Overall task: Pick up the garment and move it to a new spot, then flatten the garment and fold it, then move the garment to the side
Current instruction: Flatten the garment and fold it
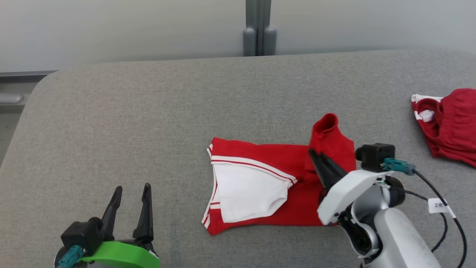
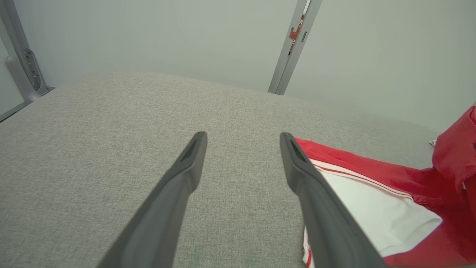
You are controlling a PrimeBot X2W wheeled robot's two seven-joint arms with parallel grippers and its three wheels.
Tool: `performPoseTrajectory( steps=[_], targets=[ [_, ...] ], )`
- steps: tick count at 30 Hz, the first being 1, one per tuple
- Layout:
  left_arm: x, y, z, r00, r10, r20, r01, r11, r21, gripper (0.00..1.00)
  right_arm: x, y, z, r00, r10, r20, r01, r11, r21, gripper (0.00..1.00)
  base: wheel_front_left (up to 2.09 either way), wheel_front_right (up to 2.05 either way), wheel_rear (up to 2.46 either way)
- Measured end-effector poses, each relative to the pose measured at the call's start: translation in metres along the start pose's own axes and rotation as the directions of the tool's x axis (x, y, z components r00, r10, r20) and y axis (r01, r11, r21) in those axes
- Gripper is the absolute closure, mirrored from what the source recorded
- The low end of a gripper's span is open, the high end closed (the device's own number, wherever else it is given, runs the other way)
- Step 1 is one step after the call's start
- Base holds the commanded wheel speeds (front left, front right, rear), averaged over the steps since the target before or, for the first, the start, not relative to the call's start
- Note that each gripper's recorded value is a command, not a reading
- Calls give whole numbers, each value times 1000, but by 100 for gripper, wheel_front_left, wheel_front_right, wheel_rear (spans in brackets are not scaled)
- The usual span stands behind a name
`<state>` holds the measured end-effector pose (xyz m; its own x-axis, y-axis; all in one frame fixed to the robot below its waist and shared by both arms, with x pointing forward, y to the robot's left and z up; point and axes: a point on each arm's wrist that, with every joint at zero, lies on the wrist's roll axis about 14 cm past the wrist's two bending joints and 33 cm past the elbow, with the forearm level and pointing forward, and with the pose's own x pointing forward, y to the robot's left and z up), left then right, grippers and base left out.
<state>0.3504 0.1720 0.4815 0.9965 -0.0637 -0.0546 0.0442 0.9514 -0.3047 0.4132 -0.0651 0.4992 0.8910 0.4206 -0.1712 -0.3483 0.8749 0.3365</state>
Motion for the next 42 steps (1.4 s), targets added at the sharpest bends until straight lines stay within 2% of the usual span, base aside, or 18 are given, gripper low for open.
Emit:
performPoseTrajectory(
  steps=[5,10,16,25,26,27,28,32,36,42],
  targets=[
    [-3,3,2,1000,11,8,-11,1000,-6,0,16,59,-14,982,182,-60,-180,983,36,100,0,0,0],
    [-8,10,2,999,35,10,-35,999,-7,0,29,91,-35,952,281,-122,-275,959,61,100,0,0,0],
    [-16,21,2,997,75,13,-75,997,-11,0,46,112,-53,923,341,-178,-332,940,79,100,0,0,0],
    [-25,31,-1,993,117,7,-117,993,-17,0,63,126,-80,889,372,-268,-358,928,101,100,0,0,0],
    [-26,31,-1,993,120,7,-120,993,-17,0,63,129,-83,881,380,-282,-367,925,100,96,0,0,0],
    [-26,31,-2,993,122,6,-121,992,-17,0,63,132,-85,876,387,-288,-374,922,101,37,0,0,0],
    [-26,31,-2,992,122,5,-122,992,-18,0,63,134,-84,876,393,-278,-381,919,98,0,0,0,0],
    [-26,30,-4,993,119,3,-119,993,-20,0,67,140,-75,884,409,-227,-394,912,112,0,0,0,0],
    [-22,25,-5,995,102,-2,-102,995,-22,0,73,134,-60,905,395,-157,-389,919,69,0,0,0,0],
    [-10,11,-5,999,48,0,-48,999,-9,0,84,89,-27,961,278,4,-277,960,-50,0,0,0,0]
  ],
)
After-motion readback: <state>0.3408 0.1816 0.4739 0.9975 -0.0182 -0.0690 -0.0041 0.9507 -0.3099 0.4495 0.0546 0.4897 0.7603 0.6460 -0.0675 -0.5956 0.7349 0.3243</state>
